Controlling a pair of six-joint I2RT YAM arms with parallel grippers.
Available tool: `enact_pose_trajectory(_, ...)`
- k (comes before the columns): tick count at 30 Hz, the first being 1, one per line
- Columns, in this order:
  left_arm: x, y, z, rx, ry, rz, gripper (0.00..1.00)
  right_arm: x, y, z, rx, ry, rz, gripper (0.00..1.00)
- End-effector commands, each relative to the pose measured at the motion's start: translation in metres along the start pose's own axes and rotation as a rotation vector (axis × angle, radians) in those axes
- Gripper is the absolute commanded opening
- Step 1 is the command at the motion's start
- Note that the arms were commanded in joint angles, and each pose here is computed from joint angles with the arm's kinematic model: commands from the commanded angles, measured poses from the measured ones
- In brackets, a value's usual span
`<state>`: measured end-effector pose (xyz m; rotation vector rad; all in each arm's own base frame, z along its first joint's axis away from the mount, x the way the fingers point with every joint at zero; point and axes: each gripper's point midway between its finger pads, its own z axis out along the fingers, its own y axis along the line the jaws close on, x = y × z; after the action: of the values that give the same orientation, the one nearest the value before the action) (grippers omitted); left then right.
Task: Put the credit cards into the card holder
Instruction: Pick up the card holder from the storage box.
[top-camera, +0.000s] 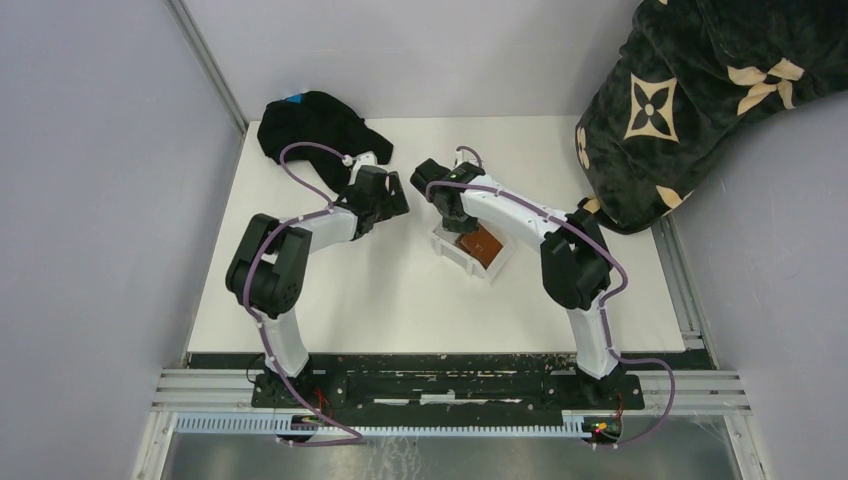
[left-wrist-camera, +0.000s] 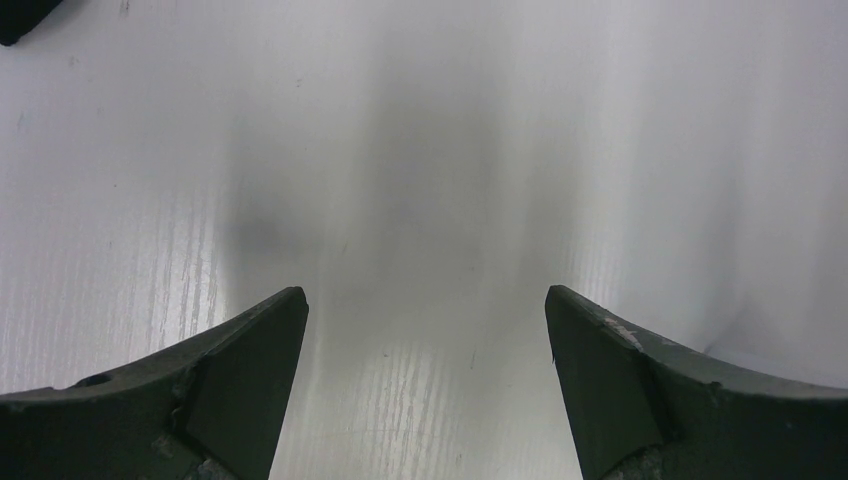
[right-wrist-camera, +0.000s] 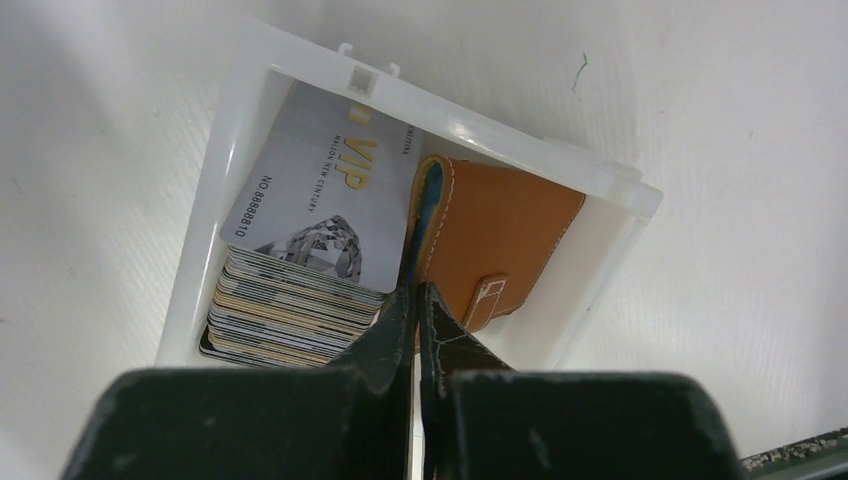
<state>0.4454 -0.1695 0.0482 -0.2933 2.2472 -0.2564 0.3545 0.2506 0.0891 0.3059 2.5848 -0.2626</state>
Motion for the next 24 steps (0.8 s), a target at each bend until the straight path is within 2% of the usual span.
enact_pose_trajectory(1, -0.02, -0.013, 0.002, 0.042, -0.042, 0.015, 0.95, -0.01, -0.021, -0.017, 0.024, -0.03, -0.012, 0.01)
enact_pose_trajectory(11, -0.029, -0.02, 0.0, 0.059, -0.059, -0.006, 0.95, -0.036, -0.035, -0.052, -0.046, -0.125, -0.067, 0.0)
enact_pose_trajectory(24, -0.031, -0.026, -0.009, 0.102, -0.058, -0.013, 0.93, -0.05, -0.031, -0.114, -0.333, -0.194, -0.065, 0.01)
